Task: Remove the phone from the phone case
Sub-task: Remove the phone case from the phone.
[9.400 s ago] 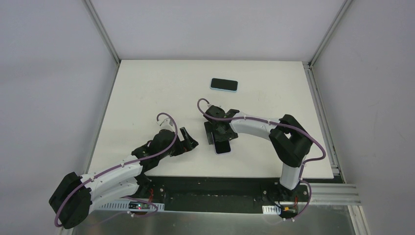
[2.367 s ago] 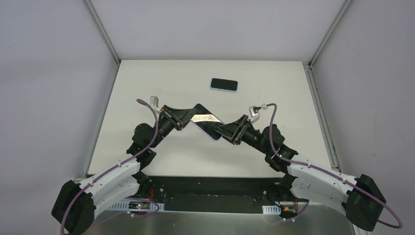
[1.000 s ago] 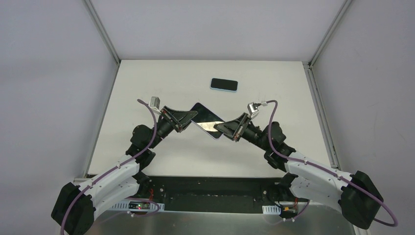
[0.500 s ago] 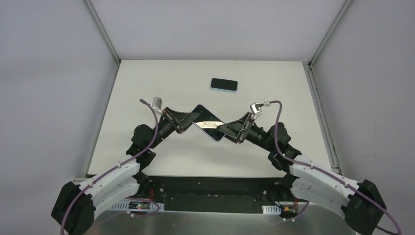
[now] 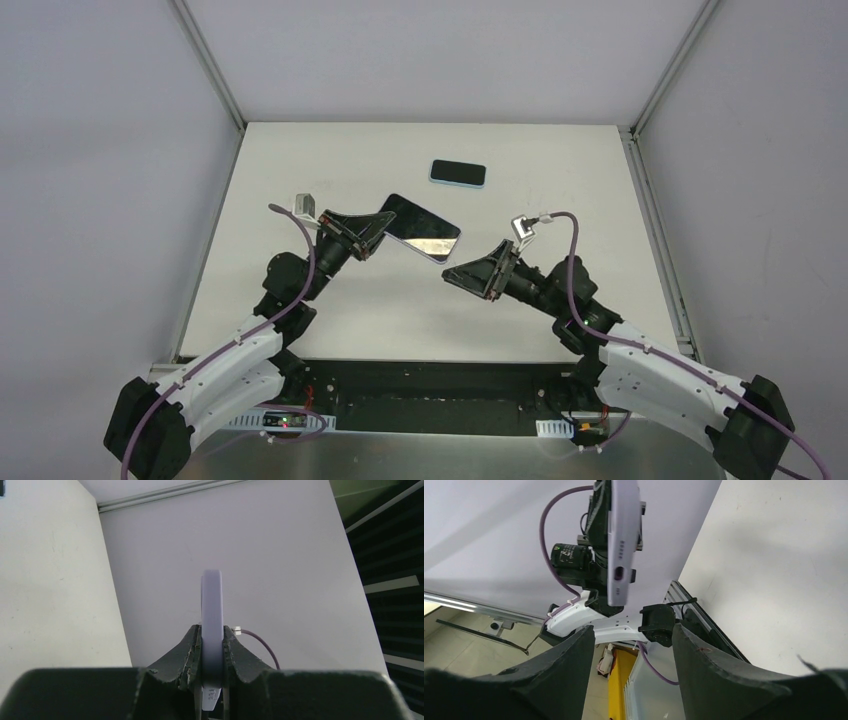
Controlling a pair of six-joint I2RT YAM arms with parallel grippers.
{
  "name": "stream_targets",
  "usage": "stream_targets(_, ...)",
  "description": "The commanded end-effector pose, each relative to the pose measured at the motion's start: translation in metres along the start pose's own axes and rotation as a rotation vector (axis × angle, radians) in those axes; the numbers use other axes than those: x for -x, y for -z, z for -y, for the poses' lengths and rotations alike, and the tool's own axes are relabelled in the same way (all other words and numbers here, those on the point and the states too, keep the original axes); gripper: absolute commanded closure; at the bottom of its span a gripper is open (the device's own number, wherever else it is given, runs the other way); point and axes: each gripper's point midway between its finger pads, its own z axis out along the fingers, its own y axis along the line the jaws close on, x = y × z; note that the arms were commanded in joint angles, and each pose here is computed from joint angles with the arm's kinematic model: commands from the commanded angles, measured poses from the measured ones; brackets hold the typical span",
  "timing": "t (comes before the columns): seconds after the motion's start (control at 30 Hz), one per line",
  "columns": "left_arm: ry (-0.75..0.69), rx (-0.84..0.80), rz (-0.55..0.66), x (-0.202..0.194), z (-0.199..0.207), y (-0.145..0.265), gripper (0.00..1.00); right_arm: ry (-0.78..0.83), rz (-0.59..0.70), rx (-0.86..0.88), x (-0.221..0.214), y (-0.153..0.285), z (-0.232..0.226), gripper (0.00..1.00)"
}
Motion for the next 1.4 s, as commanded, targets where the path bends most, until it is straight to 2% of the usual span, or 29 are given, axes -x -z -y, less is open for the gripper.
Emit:
stream_targets(0.0,0.041,-0.198,0.050,0.011,0.069,-0.002,1.00,0.051,0.043,0.080,0.011,-0.009,-0.026,0.39)
stream_targets(0.3,0.044,-0.194,0.043,0.008,0.067,-0.001,1.00,0.040,0.071,0.119,0.021,-0.022,-0.038,0.43)
stream_targets(0.57,0.044,-0.193,0.043,0.008,0.067,-0.001,1.00,0.067,0.047,0.137,0.016,-0.026,-0.046,0.40)
stream_targets(0.67,0.046,-0.195,0.040,0.007,0.067,0.000,1.00,0.064,0.051,0.124,0.016,-0.027,-0.043,0.45)
stream_targets(0.77,0.047,-0.197,0.037,0.007,0.069,0.000,1.00,0.061,0.049,0.125,0.016,-0.029,-0.044,0.60)
stream_targets(0.87,0.050,-0.198,0.029,0.006,0.069,-0.001,1.00,0.066,0.047,0.128,0.016,-0.029,-0.045,0.67)
stream_targets(1.37,0.063,-0.193,0.008,0.001,0.068,-0.001,1.00,0.071,0.059,0.118,0.019,-0.032,-0.044,0.70)
